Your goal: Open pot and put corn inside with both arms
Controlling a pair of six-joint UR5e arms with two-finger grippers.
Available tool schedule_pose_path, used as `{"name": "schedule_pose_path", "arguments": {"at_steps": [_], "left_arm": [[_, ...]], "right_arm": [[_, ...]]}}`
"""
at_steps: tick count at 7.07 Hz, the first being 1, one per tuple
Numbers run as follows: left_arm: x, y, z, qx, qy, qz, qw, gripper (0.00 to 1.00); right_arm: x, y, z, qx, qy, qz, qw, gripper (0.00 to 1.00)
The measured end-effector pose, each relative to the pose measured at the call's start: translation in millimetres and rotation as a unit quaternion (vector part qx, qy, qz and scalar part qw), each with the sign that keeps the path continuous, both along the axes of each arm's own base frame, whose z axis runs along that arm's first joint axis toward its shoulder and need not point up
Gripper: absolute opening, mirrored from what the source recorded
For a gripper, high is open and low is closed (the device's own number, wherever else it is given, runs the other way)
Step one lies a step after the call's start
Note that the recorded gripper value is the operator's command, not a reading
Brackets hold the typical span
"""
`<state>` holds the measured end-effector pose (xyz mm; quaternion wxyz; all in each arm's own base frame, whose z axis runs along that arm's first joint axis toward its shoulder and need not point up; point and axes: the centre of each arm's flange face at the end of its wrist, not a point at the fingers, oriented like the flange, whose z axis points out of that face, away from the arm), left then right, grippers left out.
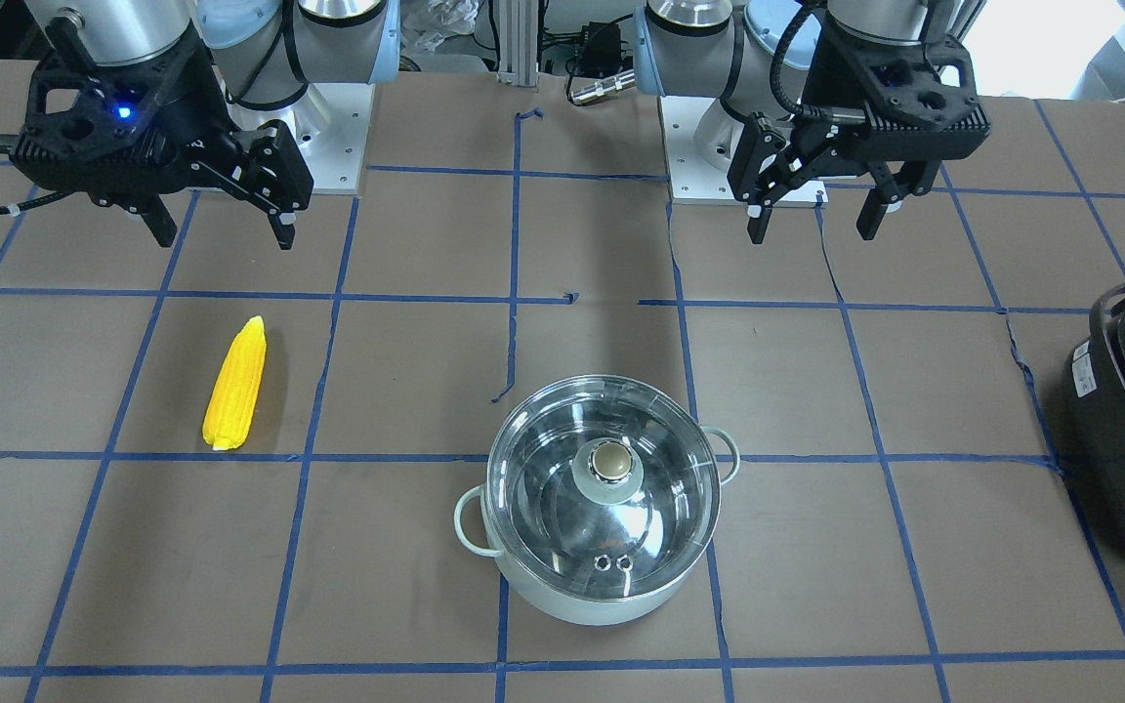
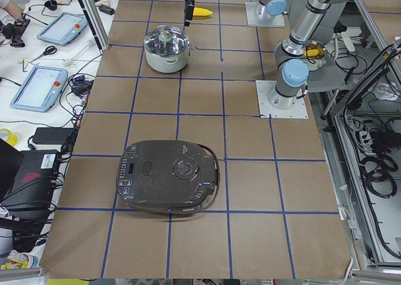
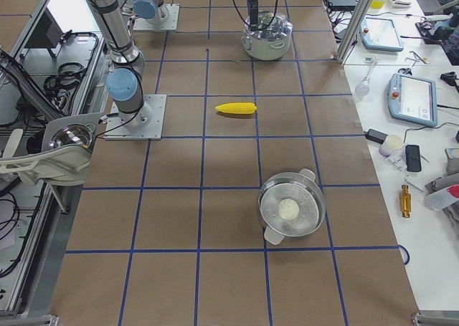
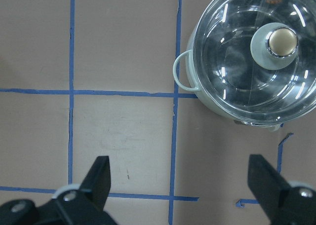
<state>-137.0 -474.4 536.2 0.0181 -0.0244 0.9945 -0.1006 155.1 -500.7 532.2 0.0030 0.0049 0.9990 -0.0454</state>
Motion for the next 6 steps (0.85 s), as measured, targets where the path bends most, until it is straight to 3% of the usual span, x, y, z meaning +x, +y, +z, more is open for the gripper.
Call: {"name": "schedule_pose_path", "arguments": {"at_steps": [6], "left_arm": [[-2.7, -4.5, 0.4, -0.005, 0.0, -0.007, 1.0, 1.0]], "right_arm": [[-0.5, -0.2, 0.5, -0.001, 0.0, 0.0, 1.0, 1.0]]}}
